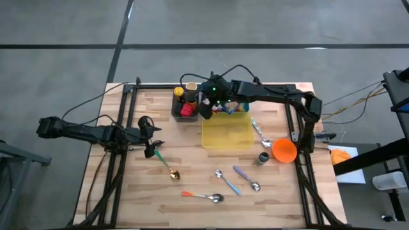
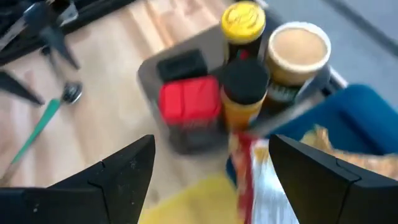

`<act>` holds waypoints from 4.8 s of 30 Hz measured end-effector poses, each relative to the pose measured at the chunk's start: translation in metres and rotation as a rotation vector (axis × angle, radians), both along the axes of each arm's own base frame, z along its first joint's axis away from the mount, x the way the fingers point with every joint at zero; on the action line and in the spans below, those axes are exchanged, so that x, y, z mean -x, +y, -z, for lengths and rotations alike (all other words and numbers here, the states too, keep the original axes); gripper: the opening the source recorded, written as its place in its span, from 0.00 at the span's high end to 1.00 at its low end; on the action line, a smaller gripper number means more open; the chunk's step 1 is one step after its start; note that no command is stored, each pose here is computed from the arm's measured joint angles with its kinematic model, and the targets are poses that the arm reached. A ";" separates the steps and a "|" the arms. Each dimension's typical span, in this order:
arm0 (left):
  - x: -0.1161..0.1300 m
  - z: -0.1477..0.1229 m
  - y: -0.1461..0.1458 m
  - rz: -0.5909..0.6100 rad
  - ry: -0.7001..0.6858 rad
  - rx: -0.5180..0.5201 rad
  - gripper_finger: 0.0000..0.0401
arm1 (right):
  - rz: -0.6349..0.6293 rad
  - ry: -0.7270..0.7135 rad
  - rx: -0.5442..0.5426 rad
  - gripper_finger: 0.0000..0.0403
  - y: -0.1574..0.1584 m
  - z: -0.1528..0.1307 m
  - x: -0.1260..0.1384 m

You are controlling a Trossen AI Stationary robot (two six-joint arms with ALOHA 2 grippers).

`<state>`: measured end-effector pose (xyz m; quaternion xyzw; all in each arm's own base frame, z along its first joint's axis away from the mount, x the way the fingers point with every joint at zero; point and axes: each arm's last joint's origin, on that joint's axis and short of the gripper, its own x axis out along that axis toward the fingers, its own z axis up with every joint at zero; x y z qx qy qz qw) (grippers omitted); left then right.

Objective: Pick & Place Food Item
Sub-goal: Put the black spice bottle into the black bin

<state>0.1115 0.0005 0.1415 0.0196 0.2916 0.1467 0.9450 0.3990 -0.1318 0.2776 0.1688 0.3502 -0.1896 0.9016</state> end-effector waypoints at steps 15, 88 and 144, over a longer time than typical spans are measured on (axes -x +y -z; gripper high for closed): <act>0.000 0.000 0.000 0.000 0.005 0.000 0.21 | 0.058 0.334 -0.031 0.22 0.073 -0.042 0.083; 0.001 0.002 0.000 0.000 0.020 -0.002 0.21 | 0.422 0.506 -0.177 0.22 0.225 0.078 0.211; 0.001 0.002 0.000 0.000 0.020 -0.002 0.21 | 0.374 0.477 -0.196 0.46 0.227 0.061 0.206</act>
